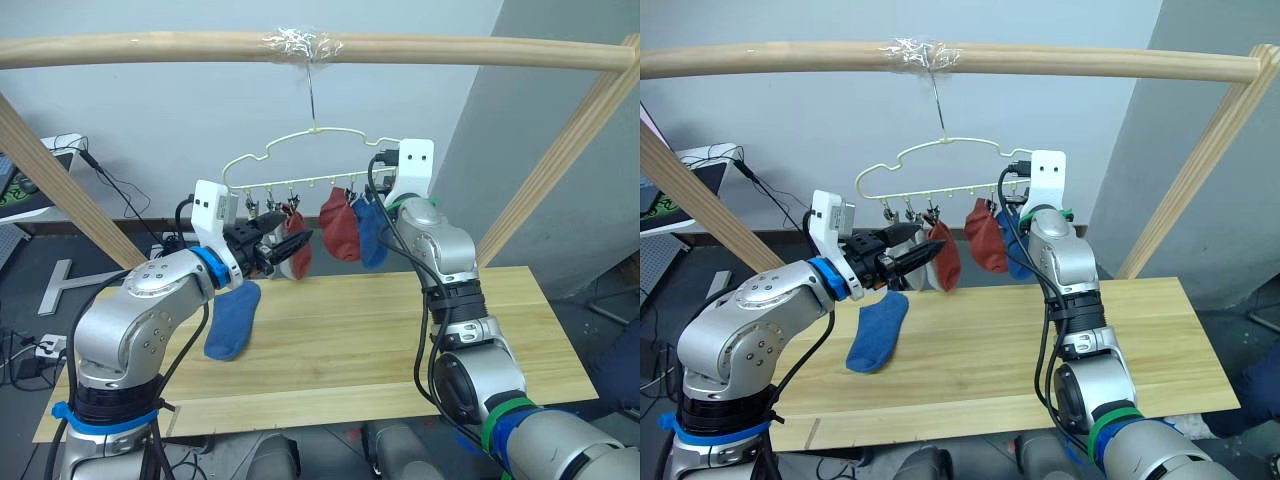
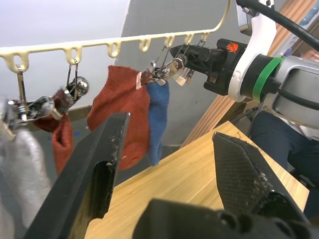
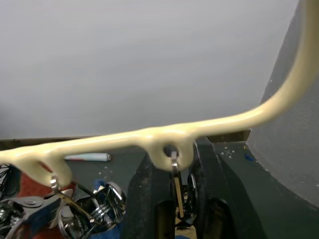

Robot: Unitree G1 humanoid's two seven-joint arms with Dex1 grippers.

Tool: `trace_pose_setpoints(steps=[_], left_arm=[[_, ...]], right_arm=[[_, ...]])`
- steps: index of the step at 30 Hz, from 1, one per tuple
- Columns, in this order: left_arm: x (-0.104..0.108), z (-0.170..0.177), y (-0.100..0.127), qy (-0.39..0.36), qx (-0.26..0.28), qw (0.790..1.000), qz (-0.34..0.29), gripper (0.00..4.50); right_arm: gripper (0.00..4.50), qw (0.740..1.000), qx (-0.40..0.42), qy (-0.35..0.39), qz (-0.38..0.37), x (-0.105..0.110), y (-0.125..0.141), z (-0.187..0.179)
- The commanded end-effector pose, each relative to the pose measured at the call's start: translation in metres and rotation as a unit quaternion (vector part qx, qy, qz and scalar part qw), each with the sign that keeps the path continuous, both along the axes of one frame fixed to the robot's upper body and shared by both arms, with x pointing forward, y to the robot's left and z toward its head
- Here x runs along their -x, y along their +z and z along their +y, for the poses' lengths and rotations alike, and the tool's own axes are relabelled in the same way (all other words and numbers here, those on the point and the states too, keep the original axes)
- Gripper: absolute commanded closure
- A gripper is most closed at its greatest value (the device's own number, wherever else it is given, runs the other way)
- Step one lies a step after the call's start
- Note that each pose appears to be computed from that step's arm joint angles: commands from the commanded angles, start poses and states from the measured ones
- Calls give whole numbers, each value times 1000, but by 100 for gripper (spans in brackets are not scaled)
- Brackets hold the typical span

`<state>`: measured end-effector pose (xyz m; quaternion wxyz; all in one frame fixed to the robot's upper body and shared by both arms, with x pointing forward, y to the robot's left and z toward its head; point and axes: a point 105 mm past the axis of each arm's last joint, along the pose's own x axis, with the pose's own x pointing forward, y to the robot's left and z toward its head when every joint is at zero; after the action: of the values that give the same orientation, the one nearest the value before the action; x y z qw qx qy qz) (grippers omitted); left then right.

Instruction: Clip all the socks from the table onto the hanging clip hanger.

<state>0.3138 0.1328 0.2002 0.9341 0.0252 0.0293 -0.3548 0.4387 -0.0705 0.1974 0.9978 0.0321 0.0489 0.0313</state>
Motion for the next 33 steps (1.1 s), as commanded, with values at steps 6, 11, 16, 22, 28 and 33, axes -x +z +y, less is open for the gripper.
trace_pose_setpoints(steps=[6, 11, 16, 22, 28, 33], left_arm=[[2, 11, -1, 28, -13, 999, -10, 142], [-2, 33, -30, 85, -27, 996, 29, 142], [-4, 68, -80, 164, -52, 982, 82, 142], [-5, 103, -124, 238, -84, 960, 120, 142], [-10, 124, -147, 277, -84, 947, 140, 107], [-19, 129, -163, 295, -100, 938, 152, 3]], right_arm=[[444, 1000, -3, -5, -27, -1, 19, -1], [444, 1000, -4, -5, -28, 0, 20, -1], [444, 1000, -5, -4, -29, 0, 22, -1], [444, 1000, -6, -2, -29, 1, 23, -1], [444, 1000, -6, 0, -26, 3, 23, 0], [444, 1000, -6, 1, -24, 4, 22, 0]])
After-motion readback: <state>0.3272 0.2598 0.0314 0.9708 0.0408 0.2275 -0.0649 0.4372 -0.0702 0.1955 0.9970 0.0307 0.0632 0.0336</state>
